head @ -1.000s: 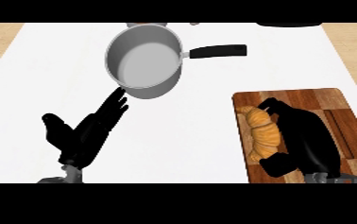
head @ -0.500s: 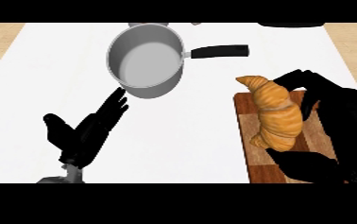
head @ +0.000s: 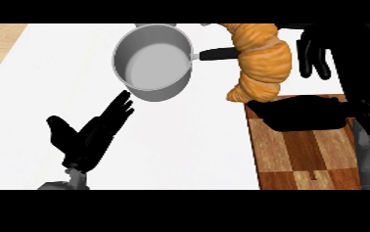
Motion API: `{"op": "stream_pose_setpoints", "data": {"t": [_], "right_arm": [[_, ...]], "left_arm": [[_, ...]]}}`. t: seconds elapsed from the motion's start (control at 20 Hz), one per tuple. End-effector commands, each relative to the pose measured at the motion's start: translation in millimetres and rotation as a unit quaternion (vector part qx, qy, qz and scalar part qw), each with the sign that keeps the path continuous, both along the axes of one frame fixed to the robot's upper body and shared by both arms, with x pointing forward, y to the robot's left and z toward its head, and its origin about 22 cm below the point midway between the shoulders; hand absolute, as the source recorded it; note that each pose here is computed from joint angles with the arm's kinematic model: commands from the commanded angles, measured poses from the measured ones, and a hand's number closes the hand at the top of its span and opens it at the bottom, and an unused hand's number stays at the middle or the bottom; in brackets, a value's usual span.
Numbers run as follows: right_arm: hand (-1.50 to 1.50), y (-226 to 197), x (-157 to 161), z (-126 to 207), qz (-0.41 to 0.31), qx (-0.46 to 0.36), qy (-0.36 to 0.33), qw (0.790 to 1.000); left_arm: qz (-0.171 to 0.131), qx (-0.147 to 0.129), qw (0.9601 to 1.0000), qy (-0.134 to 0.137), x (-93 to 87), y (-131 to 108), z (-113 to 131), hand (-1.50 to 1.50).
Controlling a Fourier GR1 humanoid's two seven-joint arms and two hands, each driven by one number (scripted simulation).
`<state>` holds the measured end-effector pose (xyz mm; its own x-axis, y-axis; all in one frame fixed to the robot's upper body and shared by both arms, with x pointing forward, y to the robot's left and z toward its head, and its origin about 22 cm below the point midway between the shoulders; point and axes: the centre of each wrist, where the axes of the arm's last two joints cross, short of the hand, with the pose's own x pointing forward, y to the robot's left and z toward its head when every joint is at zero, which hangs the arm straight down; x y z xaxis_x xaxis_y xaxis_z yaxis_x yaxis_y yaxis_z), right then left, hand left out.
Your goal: Pick the croissant from the cutting board and place it in the pot
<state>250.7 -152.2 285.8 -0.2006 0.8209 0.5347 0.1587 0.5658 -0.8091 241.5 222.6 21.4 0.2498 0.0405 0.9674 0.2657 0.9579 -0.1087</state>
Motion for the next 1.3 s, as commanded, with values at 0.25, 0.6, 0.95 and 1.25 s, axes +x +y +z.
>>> {"op": "stream_pose_setpoints", "data": {"t": [0.25,0.6,0.95,1.25], "right_arm": [[1.5,67,76,11,-0.008,-0.01,0.029,0.999],[1.5,92,125,-15,0.027,-0.015,0.047,0.998],[1.5,109,169,-56,0.03,-0.001,0.045,0.999],[1.5,126,187,-80,0.046,0.039,0.052,0.997]], "left_arm": [[-0.012,-0.004,0.9999,-0.004,-2.8,-11,-5,0.0],[-0.01,-0.002,0.9999,-0.005,2.1,9,6,0.0],[-0.009,0.001,0.9999,-0.009,-0.5,0,1,0.0],[-0.019,-0.011,0.9996,-0.018,12.3,-19,6,0.0]]}}
